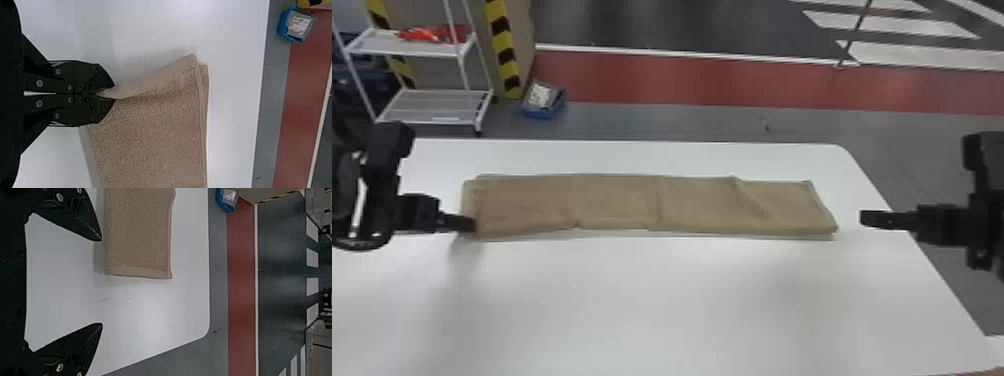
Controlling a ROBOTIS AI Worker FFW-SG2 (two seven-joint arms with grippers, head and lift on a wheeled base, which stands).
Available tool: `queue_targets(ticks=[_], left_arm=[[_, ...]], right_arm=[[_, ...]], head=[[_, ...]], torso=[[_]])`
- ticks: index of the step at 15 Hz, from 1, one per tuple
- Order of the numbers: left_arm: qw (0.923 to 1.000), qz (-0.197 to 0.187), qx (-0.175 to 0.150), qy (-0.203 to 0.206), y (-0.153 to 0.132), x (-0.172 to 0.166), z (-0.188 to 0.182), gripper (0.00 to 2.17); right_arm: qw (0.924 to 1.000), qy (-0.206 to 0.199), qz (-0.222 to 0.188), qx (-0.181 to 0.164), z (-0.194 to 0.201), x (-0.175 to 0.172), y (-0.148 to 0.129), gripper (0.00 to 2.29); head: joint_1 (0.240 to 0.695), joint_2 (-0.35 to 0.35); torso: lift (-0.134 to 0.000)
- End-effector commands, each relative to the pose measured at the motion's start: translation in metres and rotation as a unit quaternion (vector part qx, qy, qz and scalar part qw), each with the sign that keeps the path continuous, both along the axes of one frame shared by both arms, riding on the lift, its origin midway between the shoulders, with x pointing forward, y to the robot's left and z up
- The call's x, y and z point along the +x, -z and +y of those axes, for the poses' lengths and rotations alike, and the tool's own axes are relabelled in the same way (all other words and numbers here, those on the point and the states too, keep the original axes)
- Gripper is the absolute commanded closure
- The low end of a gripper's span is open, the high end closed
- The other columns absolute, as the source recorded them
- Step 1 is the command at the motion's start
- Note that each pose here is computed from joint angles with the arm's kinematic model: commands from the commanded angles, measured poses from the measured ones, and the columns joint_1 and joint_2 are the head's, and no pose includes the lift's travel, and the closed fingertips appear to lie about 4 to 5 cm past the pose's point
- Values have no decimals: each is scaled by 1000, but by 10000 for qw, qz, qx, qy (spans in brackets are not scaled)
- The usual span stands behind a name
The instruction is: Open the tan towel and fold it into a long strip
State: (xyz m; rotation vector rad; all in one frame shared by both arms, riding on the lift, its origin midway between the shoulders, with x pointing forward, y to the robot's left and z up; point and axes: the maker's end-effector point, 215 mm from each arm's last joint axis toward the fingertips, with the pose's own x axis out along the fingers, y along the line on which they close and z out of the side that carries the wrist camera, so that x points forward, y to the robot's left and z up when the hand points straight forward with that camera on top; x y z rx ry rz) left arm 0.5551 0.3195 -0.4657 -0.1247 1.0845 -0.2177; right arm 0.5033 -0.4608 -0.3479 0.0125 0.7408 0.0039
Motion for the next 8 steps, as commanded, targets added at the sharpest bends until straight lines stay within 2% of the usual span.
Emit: queue_targets(ticks=[1,4,8], left_arm=[[9998,178,-40,-60,-1,-43,3,1912],[9997,157,-48,-187,-4,-76,15,1912],[9994,93,3,-343,-6,-82,39,1909]], right_arm=[[10000,-19,-15,23,2,0,1,124],[10000,-67,7,37,8,1,4,124],[9999,-108,28,34,12,0,6,127]], head=[[695,-145],[695,-150],[695,-128]], torso=[[-125],[-125],[-125]])
